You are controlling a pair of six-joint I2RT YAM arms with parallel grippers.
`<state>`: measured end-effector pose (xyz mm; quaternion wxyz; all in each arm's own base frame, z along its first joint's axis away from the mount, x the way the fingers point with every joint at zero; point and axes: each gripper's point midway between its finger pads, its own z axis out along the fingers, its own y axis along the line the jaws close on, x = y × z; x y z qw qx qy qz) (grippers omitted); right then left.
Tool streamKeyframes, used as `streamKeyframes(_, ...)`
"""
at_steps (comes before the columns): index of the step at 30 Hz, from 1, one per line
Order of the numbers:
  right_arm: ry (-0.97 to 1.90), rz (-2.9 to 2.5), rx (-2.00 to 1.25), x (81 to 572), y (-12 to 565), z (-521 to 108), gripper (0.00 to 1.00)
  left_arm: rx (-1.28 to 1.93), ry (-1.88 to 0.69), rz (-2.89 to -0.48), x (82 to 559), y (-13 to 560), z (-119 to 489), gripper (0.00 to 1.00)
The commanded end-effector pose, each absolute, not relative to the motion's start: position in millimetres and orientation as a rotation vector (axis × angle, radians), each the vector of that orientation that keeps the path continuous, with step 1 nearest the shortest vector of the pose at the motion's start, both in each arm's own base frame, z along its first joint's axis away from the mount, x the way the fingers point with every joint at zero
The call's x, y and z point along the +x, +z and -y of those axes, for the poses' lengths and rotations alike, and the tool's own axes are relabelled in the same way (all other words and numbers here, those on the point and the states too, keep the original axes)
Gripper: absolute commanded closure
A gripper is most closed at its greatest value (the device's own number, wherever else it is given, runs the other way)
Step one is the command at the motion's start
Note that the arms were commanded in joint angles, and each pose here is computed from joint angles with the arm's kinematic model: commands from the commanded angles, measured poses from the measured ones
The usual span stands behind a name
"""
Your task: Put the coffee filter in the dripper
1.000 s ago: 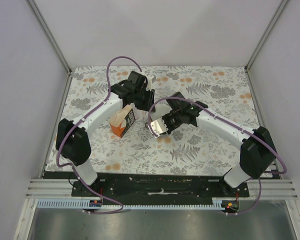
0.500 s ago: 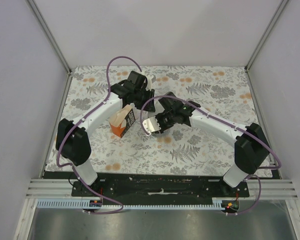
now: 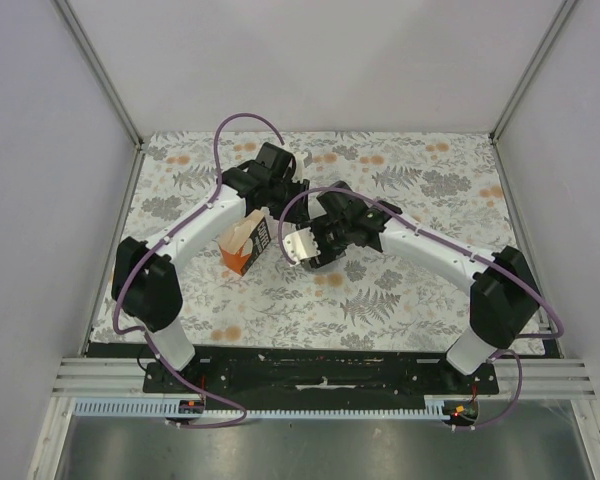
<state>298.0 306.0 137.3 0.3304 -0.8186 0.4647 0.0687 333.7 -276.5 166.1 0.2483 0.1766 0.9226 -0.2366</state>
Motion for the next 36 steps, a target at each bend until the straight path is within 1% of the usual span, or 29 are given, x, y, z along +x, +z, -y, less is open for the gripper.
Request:
streamKeyframes(1, 0.165, -1.238, -2.141, 291.7, 142.4, -297.3, 0.32, 0.505, -0.692, -2.422, 340.4, 191.1, 286.4, 0.66)
streamKeyframes(3, 0.163, -1.228, -2.131, 289.6, 148.3, -296.0, 0.29, 0.506, -0.689, -2.417, 341.2, 193.1, 285.7, 0.64)
streamKeyframes(4, 0.165, -1.219, -2.127, 288.3, 151.4, -295.8, 0.27, 0.510, -0.688, -2.416, 341.2, 193.4, 285.5, 0.61)
streamKeyframes(6, 0.169, -1.199, -2.112, 284.8, 159.5, -295.6, 0.19, 0.510, -0.689, -2.413, 341.0, 194.7, 285.4, 0.56)
streamKeyframes(7, 0.174, -1.192, -2.108, 282.6, 162.3, -295.1, 0.15, 0.511, -0.686, -2.414, 340.6, 194.5, 284.8, 0.55)
streamKeyframes(9, 0.181, -1.172, -2.097, 279.2, 168.6, -294.3, 0.02, 0.516, -0.685, -2.409, 340.5, 196.1, 284.5, 0.53)
streamKeyframes(17, 0.196, -1.131, -2.040, 268.5, 192.3, -290.7, 0.02, 0.541, -0.675, -2.347, 345.4, 218.4, 284.5, 0.47)
streamKeyframes(24, 0.266, -1.140, -1.914, 262.9, 222.4, -275.5, 0.02, 0.547, -0.665, -2.311, 348.7, 231.8, 282.0, 0.45)
streamKeyframes(30, 0.388, -1.264, -1.573, 283.0, 272.3, -251.0, 0.02, 0.485, -0.663, -2.245, 368.3, 260.8, 267.2, 0.44)
streamKeyframes(34, 0.391, -1.441, -1.226, 320.5, 293.3, -217.9, 0.02, 0.428, -0.627, -2.178, 385.5, 284.3, 246.4, 0.44)
streamKeyframes(36, 0.368, -1.535, -1.066, 338.6, 292.7, -198.8, 0.02, 0.386, -0.567, -2.152, 395.9, 293.0, 228.4, 0.43)
